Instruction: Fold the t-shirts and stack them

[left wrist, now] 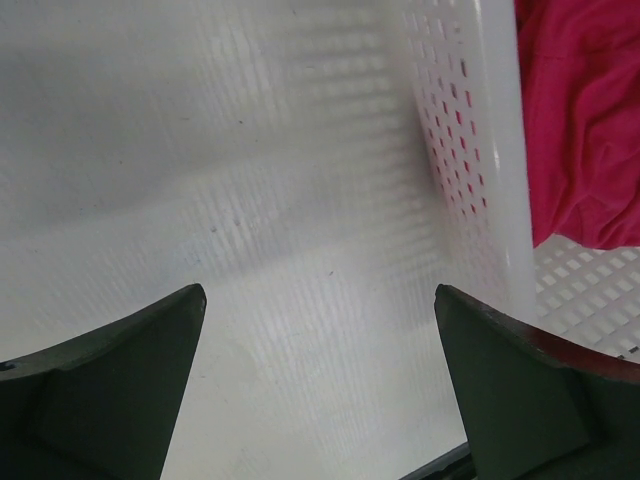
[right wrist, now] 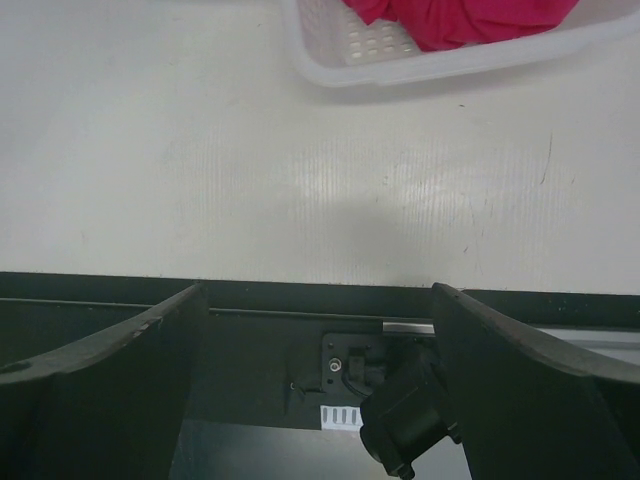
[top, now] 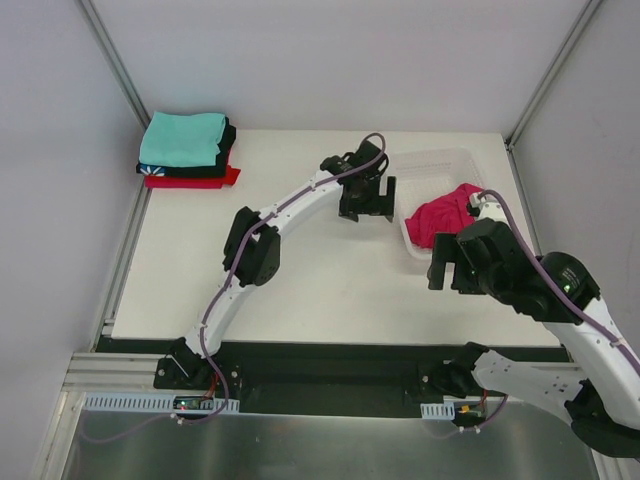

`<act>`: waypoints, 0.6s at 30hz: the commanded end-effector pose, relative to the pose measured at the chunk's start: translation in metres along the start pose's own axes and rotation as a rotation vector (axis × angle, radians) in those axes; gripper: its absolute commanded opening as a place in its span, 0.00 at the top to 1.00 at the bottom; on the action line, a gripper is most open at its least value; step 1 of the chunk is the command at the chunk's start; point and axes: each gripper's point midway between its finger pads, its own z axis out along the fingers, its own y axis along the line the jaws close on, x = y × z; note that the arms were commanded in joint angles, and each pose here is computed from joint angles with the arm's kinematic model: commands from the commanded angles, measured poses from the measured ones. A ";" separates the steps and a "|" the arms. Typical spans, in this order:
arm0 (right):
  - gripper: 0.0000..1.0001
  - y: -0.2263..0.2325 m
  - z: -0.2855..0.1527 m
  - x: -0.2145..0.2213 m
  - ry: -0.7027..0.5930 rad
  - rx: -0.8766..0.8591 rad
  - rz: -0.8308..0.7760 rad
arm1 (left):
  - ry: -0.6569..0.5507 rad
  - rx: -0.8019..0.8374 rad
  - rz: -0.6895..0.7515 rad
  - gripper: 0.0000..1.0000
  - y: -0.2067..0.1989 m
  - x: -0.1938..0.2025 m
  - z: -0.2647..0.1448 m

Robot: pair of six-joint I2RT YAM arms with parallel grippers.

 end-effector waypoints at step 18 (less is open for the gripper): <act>0.04 0.120 0.090 0.019 0.255 -0.195 -0.220 | -0.352 -0.195 -0.092 0.01 0.142 0.055 -0.297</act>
